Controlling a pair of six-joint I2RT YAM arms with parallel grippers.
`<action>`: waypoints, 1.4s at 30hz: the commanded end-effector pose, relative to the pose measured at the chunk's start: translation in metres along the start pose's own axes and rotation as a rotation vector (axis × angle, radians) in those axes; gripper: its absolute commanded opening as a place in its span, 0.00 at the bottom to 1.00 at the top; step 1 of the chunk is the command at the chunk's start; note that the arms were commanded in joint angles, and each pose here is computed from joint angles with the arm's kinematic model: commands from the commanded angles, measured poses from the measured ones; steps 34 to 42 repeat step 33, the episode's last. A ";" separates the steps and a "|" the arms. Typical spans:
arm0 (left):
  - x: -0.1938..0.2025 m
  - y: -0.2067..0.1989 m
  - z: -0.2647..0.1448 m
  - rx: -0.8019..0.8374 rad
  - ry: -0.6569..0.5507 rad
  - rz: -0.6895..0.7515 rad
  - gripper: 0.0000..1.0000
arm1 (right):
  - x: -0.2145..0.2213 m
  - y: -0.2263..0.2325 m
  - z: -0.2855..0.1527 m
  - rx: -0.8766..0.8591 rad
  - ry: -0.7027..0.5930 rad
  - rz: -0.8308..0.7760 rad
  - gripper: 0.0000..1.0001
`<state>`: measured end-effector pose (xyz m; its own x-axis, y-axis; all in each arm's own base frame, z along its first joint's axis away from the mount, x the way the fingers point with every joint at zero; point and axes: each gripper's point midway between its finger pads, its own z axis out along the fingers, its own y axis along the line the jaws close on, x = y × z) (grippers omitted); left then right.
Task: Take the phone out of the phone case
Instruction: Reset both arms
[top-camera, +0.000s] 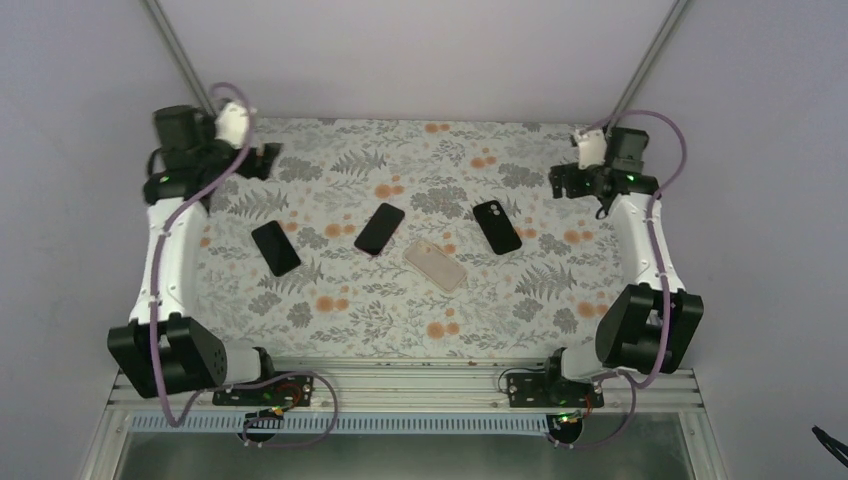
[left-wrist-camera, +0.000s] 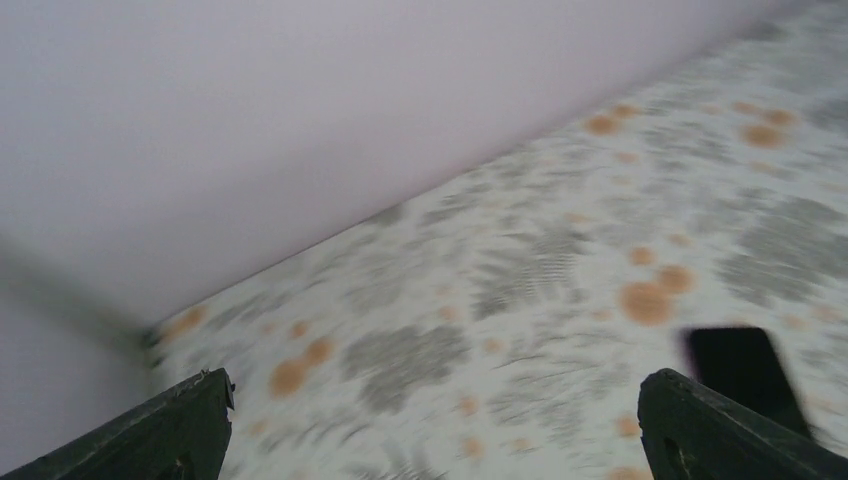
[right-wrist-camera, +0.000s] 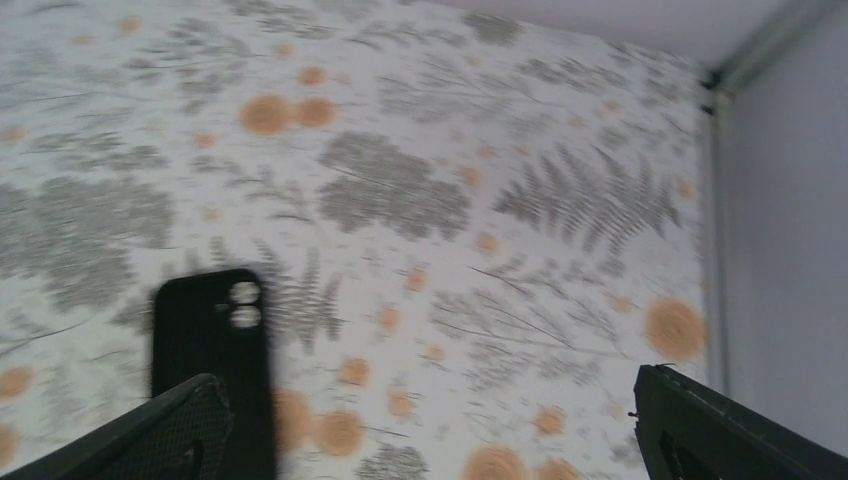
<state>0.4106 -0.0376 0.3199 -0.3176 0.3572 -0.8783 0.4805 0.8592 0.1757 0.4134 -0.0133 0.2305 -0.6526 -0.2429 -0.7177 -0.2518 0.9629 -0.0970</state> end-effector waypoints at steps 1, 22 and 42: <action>0.038 0.077 -0.055 -0.276 -0.012 -0.188 1.00 | 0.007 -0.050 0.002 0.109 -0.074 0.113 1.00; 0.206 0.059 -0.042 -0.195 0.117 -0.478 1.00 | 0.055 -0.092 0.034 0.451 0.057 0.112 1.00; 0.192 0.045 -0.048 -0.112 0.074 -0.462 1.00 | 0.040 -0.064 0.033 0.402 0.018 0.074 1.00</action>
